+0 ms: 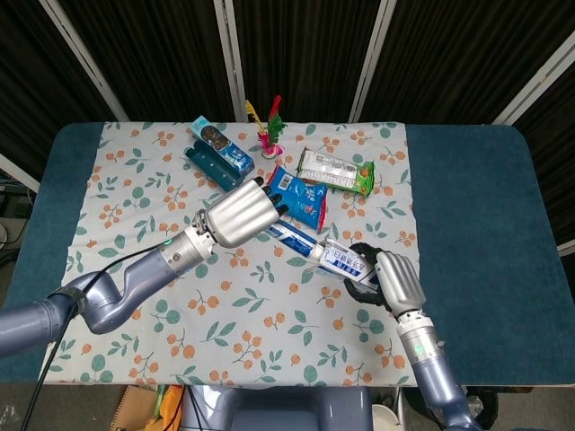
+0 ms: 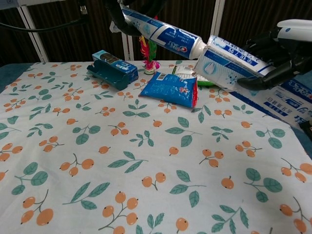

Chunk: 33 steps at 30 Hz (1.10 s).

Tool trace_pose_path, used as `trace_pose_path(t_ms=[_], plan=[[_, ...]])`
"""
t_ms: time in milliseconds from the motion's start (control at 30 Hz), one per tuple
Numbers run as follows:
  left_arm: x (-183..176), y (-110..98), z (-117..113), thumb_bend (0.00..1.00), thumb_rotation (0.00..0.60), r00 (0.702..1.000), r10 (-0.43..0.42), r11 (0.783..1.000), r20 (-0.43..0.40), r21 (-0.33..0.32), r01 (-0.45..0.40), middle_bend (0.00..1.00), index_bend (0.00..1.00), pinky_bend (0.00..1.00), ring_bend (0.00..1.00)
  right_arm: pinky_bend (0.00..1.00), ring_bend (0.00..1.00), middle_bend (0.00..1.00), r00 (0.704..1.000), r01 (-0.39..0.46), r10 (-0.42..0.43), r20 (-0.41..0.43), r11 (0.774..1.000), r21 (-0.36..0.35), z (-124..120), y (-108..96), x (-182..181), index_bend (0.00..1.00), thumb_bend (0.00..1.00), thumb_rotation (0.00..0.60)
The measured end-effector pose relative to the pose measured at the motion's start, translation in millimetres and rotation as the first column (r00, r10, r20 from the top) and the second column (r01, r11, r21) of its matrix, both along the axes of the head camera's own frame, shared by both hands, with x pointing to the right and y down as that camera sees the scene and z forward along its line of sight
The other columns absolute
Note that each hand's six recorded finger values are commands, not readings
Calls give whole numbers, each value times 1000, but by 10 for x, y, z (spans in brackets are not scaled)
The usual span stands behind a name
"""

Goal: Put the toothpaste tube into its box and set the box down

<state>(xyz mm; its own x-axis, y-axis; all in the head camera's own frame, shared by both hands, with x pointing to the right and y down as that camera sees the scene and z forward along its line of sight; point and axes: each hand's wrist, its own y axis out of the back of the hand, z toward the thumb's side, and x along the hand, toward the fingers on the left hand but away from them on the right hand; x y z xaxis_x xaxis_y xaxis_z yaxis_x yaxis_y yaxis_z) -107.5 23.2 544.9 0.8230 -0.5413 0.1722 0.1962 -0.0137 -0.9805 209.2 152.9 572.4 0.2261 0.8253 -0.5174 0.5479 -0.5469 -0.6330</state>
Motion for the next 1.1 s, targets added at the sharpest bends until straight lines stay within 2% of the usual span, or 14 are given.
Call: trace_pose_path(t_ms=[233, 400, 500, 667, 767, 900, 1100], plan=[[263, 8, -52, 420, 600, 999, 47, 997, -16, 55, -46, 673, 646, 635, 588, 421, 430, 514, 999, -22, 22, 32, 1000, 6, -48, -36, 29, 408, 362, 600], [470, 7, -191, 415, 600, 993, 98, 983, -62, 162, -87, 614, 606, 616, 528, 421, 430, 514, 994, -78, 77, 72, 997, 6, -89, -95, 84, 408, 362, 600], [607, -17, -305, 343, 600, 986, 114, 974, -120, 209, -87, 537, 529, 548, 446, 421, 430, 514, 986, -126, 125, 109, 992, 0, -107, -129, 134, 408, 362, 600], [841, -14, -445, 151, 600, 973, 184, 946, -141, 295, -136, 399, 402, 457, 318, 421, 431, 514, 963, -202, 198, 182, 979, 3, -157, -168, 212, 408, 362, 600], [938, 19, -509, 77, 600, 964, 207, 935, -165, 322, -146, 362, 361, 432, 284, 421, 433, 514, 947, -237, 227, 228, 971, 20, -207, -181, 238, 408, 362, 600], [1010, 30, -571, 42, 600, 960, 212, 922, -186, 364, -133, 354, 336, 413, 277, 421, 435, 515, 918, -290, 268, 292, 956, 33, -268, -189, 269, 408, 362, 600], [1033, -33, -679, 37, 600, 958, 171, 918, -231, 390, -70, 350, 322, 413, 277, 421, 436, 515, 860, -371, 332, 387, 928, 26, -329, -172, 311, 408, 362, 600]])
